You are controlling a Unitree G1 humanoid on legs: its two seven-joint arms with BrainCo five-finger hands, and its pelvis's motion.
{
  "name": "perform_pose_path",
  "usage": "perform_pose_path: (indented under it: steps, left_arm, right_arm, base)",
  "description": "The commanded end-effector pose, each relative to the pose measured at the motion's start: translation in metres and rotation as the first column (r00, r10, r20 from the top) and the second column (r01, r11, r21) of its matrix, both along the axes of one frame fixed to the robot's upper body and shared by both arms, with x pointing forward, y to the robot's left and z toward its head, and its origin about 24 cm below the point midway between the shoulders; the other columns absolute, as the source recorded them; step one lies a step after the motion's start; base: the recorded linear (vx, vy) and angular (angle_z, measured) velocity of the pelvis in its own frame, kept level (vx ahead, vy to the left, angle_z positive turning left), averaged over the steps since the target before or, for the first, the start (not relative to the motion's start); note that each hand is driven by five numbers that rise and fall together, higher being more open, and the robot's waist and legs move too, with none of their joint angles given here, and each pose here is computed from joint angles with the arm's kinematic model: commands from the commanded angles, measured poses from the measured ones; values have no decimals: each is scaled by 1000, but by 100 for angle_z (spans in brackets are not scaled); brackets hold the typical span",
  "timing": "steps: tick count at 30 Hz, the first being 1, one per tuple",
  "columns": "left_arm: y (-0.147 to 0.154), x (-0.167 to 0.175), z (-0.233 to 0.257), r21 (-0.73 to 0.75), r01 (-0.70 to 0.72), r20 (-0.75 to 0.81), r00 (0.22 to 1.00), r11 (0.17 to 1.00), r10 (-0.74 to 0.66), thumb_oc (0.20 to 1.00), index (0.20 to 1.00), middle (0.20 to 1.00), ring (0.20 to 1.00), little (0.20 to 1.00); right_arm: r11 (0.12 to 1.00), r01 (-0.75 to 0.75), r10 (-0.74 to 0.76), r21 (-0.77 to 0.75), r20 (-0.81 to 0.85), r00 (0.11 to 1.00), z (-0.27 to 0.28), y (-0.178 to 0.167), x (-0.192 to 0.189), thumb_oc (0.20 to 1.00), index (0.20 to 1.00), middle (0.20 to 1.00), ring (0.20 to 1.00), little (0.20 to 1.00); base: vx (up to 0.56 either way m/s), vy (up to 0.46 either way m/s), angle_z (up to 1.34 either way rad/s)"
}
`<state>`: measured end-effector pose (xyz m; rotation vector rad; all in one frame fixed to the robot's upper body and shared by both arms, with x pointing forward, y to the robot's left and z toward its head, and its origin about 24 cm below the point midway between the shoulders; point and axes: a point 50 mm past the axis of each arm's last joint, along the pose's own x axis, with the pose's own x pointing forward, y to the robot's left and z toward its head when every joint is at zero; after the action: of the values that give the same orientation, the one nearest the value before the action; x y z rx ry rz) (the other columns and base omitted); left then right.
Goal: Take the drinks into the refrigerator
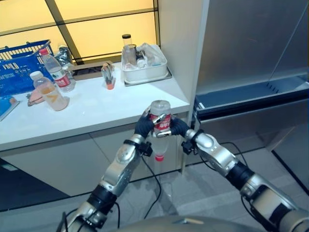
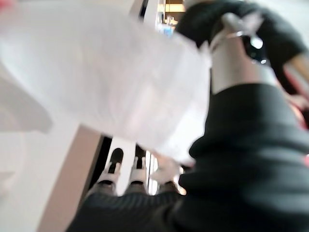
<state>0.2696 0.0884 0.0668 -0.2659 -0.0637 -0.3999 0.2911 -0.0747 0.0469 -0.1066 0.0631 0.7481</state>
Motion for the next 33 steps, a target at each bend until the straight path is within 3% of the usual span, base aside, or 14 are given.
perform_pose_path:
  steps: [1,12,13,14,15,32,33]
  left_arm:
    - [-51,16,95,-139,193,381,916,971,-128,200,200,200,200,200]
    - [-79,6,99,-184,289,364,908,940,-208,200,200,200,200,200]
    - [-81,4,100,-183,297,362,907,937,-216,200,200,200,200,200]
    - [-81,5,100,-183,297,364,906,937,-216,200,200,200,200,200]
    - [-82,4,100,-187,298,360,907,936,-217,200,200,200,200,200]
    - [-89,2,86,-189,322,295,920,928,-259,200,200,200,200,200]
    - [-88,2,84,-193,315,288,923,929,-254,244,244,244,244,244]
  right_arm:
    - [980,-153,152,124,17,988,9,53,-13,1000,1000,1000,1000,1000]
    - [987,-76,85,140,-64,994,0,79,-4,1000,1000,1000,1000,1000]
    - [988,-62,69,138,-46,997,5,83,0,771,771,771,771,771]
    - [988,-63,69,138,-44,997,6,83,0,454,454,454,454,454]
    - [989,-63,69,133,-39,997,6,84,0,200,200,200,200,200]
    - [992,25,-17,127,-64,998,-3,68,4,200,200,200,200,200]
    - [991,39,-31,128,-66,997,-4,65,4,200,200,200,200,200]
  base:
    - [0,0,0]
    - [6,1,0]
    - [-35,1,1]
    - [0,0,0]
    - [0,0,0]
    - [0,0,0]
    - [0,0,0]
